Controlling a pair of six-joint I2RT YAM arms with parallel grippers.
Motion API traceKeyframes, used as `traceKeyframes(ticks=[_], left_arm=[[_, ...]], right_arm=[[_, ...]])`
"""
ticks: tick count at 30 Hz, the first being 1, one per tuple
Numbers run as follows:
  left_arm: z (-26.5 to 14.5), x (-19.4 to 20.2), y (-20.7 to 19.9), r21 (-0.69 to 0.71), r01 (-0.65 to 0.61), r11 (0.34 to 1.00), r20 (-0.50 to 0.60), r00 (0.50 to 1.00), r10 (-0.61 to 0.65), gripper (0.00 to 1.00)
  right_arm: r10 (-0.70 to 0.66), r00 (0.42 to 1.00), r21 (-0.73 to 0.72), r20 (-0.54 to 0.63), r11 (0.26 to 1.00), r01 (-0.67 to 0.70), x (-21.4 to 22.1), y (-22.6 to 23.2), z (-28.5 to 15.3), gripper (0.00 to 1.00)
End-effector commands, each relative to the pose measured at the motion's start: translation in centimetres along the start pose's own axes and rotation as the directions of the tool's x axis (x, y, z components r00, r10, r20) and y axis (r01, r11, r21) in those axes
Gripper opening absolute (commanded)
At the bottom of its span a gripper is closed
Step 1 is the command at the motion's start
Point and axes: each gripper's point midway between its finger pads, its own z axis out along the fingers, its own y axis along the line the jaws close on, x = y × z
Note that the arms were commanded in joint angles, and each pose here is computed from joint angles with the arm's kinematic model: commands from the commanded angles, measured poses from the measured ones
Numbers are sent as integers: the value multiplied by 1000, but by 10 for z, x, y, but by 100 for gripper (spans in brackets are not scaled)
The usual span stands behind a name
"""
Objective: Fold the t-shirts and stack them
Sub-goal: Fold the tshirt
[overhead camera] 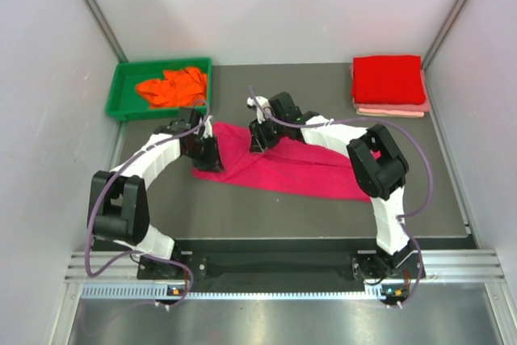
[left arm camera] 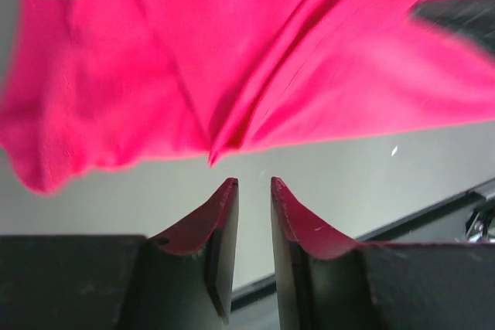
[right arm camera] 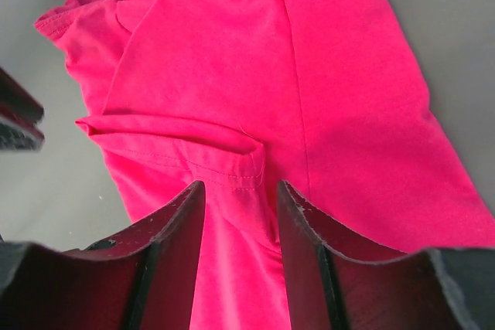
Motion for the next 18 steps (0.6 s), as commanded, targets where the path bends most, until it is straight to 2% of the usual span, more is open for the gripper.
traceKeyframes(ticks=[1, 15, 18], left_arm=[[-4, -1, -7, 49, 24, 998, 68, 997, -27, 29], [20, 14, 9, 22, 13, 1000, 48, 999, -14, 35], [25, 17, 8, 34, 9, 999, 33, 999, -10, 35]], right_arm=[[-53, 998, -32, 44, 998, 55, -19, 7, 5, 41], [-71, 997, -11, 38, 997, 72, -17, 8, 13, 42], [-76, 996, -13, 38, 997, 76, -19, 8, 14, 37]])
